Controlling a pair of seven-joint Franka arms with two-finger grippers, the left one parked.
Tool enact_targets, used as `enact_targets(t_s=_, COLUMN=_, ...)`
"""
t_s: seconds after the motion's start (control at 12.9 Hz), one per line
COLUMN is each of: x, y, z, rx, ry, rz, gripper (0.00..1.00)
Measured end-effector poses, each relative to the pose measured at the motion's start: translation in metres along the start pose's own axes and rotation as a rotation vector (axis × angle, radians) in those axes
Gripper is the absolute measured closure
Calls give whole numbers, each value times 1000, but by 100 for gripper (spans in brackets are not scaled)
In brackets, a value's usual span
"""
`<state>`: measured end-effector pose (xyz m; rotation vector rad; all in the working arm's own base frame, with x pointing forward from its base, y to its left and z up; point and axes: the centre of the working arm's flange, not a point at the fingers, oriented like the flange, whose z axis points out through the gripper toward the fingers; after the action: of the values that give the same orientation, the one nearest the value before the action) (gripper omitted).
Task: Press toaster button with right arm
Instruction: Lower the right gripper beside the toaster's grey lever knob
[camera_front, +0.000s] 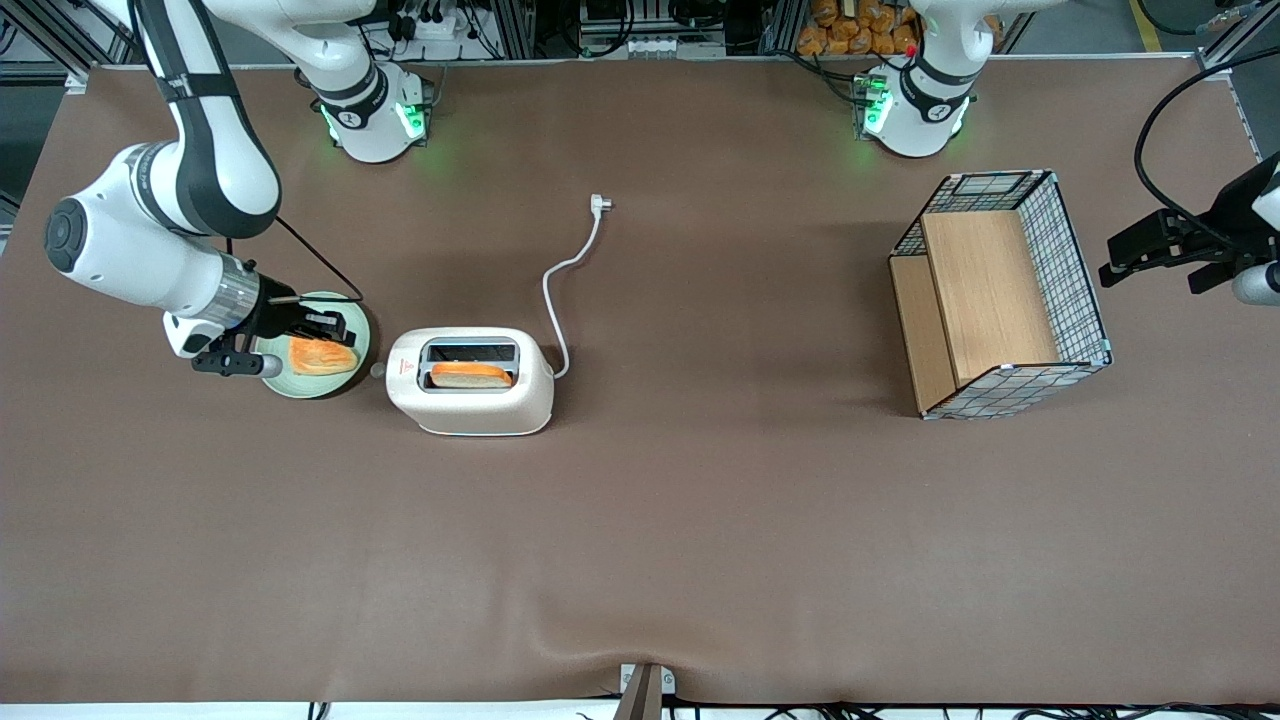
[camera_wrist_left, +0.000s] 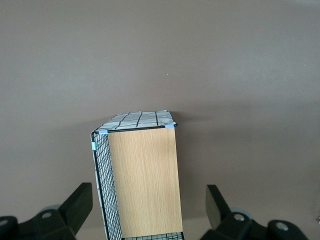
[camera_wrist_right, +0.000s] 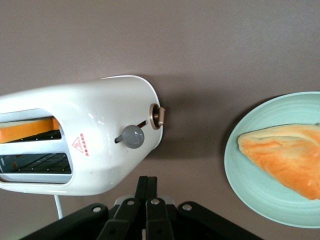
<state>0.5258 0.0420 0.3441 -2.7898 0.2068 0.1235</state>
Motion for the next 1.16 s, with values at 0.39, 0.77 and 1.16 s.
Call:
enact_targets(t_s=0.39, x=1, y=-11, z=10, rx=20, ry=6, rz=-6, gripper=99)
enact_targets(t_s=0.77, x=15, y=-10, z=17, rx=16, ry=24, rz=-14, gripper=99)
enact_targets(t_s=1.16, x=29, y=-9, z=29, rx=9, ry=33, rz=-10, gripper=99)
